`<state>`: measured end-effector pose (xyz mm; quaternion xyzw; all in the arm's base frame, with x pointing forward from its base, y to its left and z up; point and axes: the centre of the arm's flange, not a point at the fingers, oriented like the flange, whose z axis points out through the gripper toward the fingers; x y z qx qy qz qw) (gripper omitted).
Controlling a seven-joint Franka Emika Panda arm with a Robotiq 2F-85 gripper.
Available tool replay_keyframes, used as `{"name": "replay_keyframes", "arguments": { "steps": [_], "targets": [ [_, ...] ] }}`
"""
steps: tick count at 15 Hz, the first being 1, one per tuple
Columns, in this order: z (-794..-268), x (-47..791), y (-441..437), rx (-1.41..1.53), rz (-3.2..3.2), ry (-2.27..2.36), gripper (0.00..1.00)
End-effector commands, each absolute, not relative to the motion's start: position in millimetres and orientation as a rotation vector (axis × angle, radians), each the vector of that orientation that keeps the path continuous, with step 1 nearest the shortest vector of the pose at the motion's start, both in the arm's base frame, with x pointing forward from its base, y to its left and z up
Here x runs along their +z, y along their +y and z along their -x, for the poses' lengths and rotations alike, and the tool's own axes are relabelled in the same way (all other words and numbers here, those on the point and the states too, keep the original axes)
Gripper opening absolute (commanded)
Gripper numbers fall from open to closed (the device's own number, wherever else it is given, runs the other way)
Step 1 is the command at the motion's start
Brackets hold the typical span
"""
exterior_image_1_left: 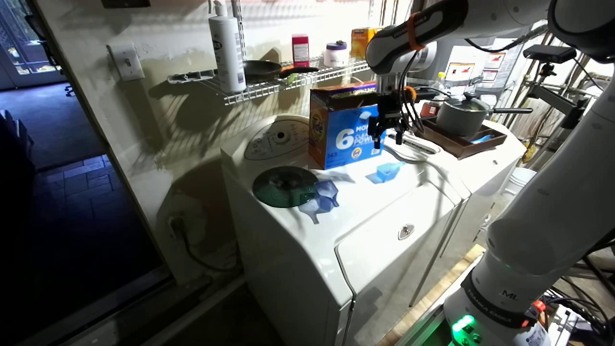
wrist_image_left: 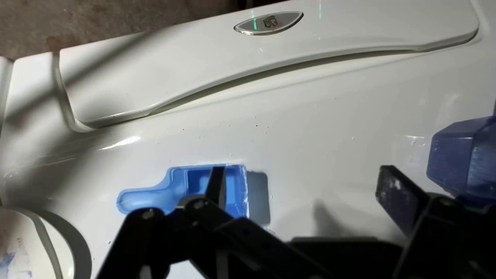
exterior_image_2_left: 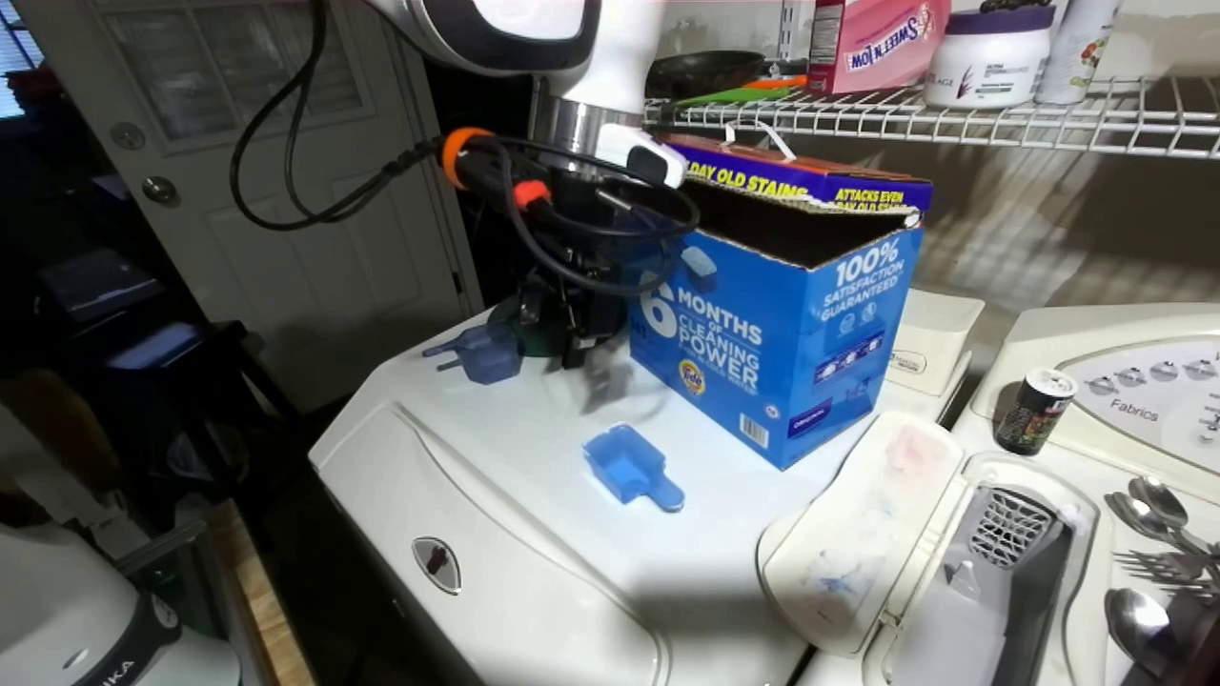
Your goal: Close the lid of the blue box, then put the right blue object on the box
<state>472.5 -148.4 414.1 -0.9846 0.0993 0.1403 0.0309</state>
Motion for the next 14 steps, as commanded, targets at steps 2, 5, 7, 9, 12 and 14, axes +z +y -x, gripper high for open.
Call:
{"name": "replay_keyframes", "arguments": {
  "steps": [2,5,7,9,12,14],
  "targets": [
    [-470.2,407.9,-147.5,0.433,3.033,0.306,1.0],
    [-469.5,407.3,-147.1,0.434,3.033,0.305,1.0],
    [-473.6,399.4,-151.1,0.488,3.023,0.305,1.0],
    [-473.9,386.1,-151.0,0.535,2.982,0.299,1.0],
    [-472.1,373.1,-154.7,0.56,2.991,0.355,1.0],
    [-471.7,367.5,-158.4,0.562,3.014,0.384,1.0]
  ]
}}
